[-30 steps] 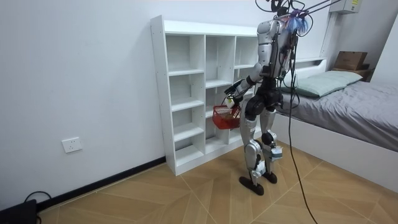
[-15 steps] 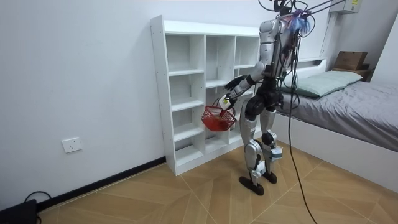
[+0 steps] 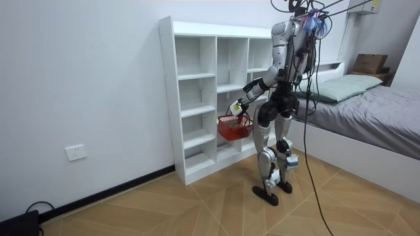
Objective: Collect fruits from the closet
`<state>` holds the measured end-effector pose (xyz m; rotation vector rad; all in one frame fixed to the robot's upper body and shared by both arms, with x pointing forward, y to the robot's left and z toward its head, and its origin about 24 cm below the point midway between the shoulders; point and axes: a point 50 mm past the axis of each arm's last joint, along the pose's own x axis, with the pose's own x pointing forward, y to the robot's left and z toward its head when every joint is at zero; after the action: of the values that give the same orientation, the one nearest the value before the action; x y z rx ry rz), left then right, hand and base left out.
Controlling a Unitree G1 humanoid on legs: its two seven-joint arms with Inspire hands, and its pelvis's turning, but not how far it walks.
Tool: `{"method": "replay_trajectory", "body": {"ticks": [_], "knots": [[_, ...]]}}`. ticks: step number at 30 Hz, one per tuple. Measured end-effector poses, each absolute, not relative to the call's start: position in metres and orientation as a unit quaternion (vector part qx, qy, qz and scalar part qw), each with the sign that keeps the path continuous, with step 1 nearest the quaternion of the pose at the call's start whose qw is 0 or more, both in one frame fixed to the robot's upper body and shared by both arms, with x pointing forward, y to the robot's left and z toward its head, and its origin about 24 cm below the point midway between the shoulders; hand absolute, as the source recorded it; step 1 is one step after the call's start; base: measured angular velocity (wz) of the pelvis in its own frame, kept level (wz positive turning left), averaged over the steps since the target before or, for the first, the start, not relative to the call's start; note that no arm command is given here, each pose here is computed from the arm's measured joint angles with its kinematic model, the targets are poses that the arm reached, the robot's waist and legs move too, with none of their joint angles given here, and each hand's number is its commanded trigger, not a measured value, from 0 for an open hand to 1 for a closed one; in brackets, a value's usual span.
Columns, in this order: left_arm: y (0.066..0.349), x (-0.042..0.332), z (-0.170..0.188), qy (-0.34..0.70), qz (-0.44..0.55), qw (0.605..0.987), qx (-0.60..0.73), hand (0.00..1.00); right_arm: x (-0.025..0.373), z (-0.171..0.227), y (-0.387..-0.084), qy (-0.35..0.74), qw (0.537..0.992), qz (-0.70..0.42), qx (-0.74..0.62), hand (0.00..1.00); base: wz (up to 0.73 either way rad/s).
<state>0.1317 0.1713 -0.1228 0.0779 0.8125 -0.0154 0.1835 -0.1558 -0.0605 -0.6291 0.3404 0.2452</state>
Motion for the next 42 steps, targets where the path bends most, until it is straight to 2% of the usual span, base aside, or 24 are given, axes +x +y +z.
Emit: {"method": "replay_trajectory", "body": {"ticks": [13,22,42], "knots": [[0.178,0.128,-0.124,0.398,0.004,0.917,0.031,1.0,0.164,-0.064,-0.187,0.188,0.93,0.04,-0.313,0.0,-0.07],[0.188,0.125,-0.124,0.401,0.024,0.915,0.033,1.0,0.165,-0.061,-0.199,0.182,0.927,-0.004,-0.327,0.0,-0.08],[0.187,0.127,-0.123,0.394,0.023,0.918,0.029,1.0,0.176,-0.044,-0.197,0.138,0.931,-0.016,-0.337,0.0,-0.04]]}}
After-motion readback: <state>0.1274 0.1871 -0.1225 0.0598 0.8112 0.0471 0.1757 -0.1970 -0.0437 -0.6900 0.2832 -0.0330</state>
